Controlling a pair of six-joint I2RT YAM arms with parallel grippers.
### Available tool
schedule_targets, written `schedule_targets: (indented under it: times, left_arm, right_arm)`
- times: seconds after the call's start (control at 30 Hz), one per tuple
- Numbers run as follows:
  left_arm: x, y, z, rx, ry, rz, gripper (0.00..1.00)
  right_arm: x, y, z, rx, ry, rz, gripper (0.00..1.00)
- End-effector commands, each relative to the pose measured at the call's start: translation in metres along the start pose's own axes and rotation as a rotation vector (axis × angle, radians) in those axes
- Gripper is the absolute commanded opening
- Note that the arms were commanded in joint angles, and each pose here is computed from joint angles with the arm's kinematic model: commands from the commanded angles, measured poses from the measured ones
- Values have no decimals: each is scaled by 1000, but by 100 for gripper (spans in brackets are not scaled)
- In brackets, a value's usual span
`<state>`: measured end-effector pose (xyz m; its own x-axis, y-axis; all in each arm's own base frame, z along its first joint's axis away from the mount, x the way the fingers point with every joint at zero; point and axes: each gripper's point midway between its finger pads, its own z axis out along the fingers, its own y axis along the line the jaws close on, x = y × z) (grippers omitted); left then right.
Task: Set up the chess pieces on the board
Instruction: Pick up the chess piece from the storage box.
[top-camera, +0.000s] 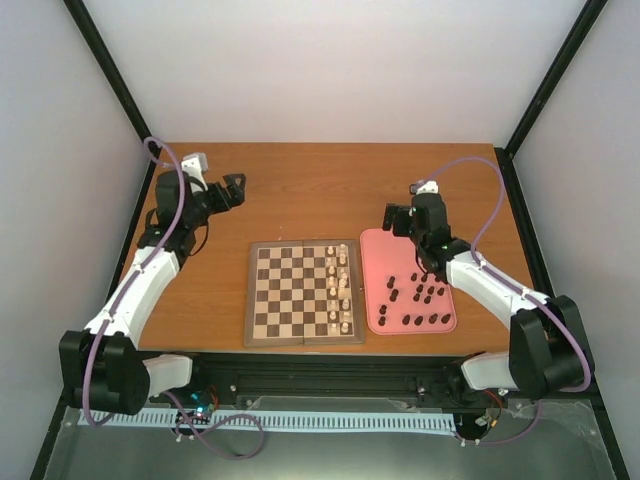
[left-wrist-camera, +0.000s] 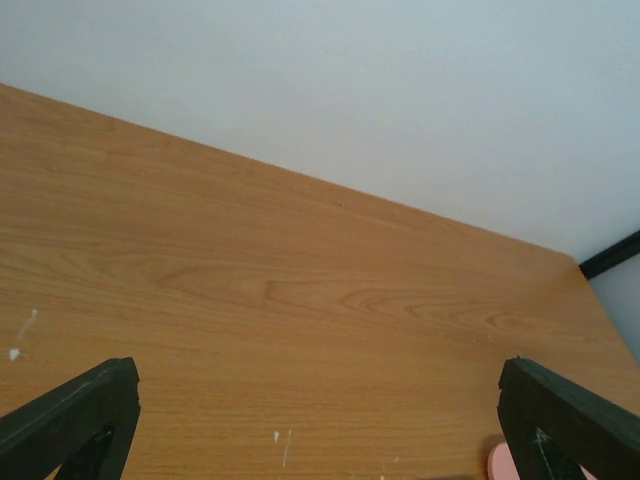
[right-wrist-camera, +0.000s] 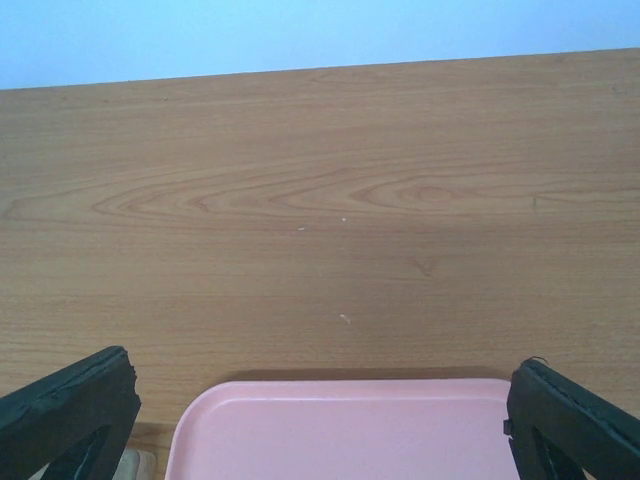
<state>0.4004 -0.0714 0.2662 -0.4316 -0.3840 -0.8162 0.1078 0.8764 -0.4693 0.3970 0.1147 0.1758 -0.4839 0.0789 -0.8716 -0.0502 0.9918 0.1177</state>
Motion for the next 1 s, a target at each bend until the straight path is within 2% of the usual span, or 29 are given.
schedule_targets:
  times: [0.0, 0.4, 0.8, 0.97]
  left_arm:
    - [-3, -13, 9, 3, 11, 45, 100]
    - [21, -16, 29, -27, 98, 69, 100]
    - [55, -9, 30, -146, 165, 131, 100]
    - [56, -13, 34, -124, 175, 127, 100]
  right_arm:
    - [-6, 0, -2, 20, -9, 16, 100]
    - [3, -11, -4, 81, 26, -13, 100]
    - [38, -8, -2, 209, 161, -122, 99]
    - [60, -11, -25, 226, 212, -133, 91]
